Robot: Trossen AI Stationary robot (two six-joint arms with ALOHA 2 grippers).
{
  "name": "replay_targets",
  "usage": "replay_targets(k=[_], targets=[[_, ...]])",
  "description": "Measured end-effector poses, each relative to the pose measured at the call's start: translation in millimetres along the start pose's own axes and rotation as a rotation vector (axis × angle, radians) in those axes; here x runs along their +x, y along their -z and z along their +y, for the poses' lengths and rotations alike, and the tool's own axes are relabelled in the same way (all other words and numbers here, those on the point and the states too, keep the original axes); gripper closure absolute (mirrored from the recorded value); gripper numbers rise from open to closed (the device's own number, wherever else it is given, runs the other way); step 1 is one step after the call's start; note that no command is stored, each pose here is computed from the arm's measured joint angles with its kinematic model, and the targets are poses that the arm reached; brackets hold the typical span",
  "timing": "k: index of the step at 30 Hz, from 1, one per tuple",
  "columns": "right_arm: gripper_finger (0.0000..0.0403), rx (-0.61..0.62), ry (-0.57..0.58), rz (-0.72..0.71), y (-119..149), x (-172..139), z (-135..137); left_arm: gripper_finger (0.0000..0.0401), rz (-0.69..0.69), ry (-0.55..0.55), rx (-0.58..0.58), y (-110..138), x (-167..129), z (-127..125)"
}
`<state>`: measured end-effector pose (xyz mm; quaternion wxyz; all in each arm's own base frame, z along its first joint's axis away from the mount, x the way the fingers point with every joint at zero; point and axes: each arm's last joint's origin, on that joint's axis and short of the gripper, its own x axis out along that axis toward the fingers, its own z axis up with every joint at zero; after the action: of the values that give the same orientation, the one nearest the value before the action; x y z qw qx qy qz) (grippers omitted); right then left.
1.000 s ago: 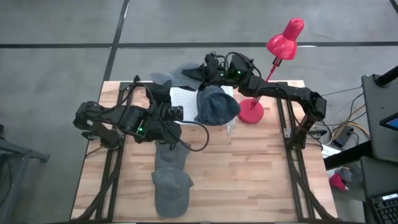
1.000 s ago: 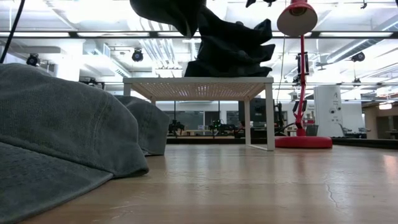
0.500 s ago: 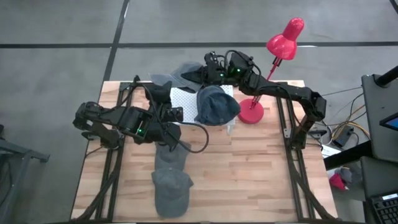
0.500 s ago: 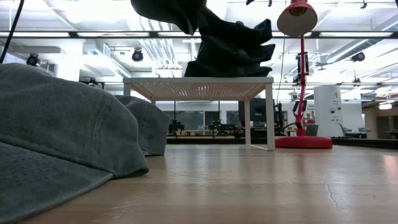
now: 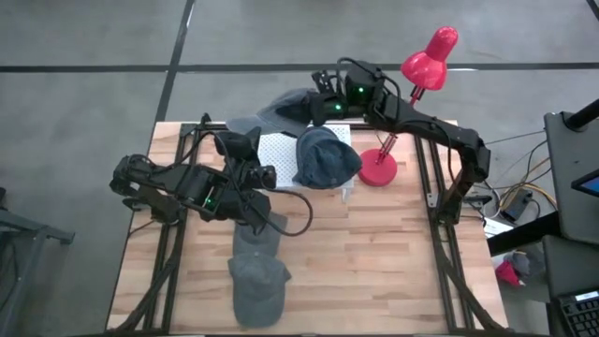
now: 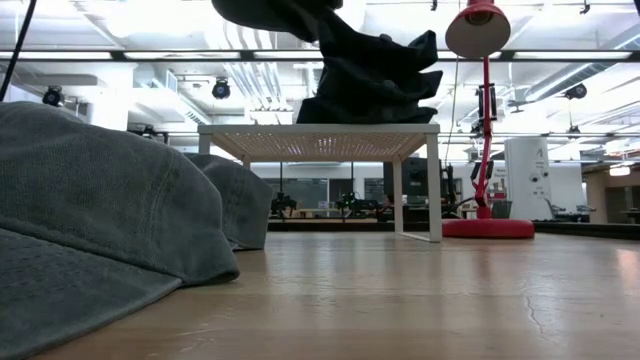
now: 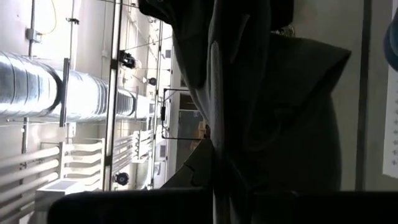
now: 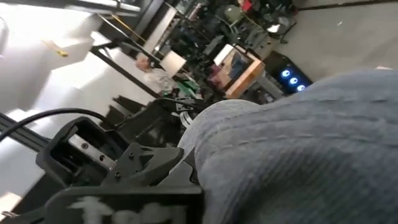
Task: Pick & Place hat
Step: Put the left gray cap on the shelf
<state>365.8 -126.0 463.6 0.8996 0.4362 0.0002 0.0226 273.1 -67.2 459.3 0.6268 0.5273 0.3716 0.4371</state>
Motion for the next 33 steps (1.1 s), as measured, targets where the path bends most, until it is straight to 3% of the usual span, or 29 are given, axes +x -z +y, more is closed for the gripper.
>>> replay_targets(k=[7, 20, 26, 33], targets=[[0.0395, -0.089, 0.081, -0.001, -7, -8, 11, 0.0385, -0.001, 0.000, -0.082, 0, 0, 0], [0.0395, -0.093, 0.117, -0.044, -13, -11, 7, 0.0380, 0.001, -0.005, -0.208, 0, -1, 0], [0.0395, -0.097, 0.153, -0.104, -24, -18, 3, 0.0315, -0.001, -0.013, -0.258, 2, -2, 1], [0.0395, -0.103, 0.040, 0.022, -25, -21, 3, 0.0231, -0.015, -0.004, -0.347, 9, -6, 9]])
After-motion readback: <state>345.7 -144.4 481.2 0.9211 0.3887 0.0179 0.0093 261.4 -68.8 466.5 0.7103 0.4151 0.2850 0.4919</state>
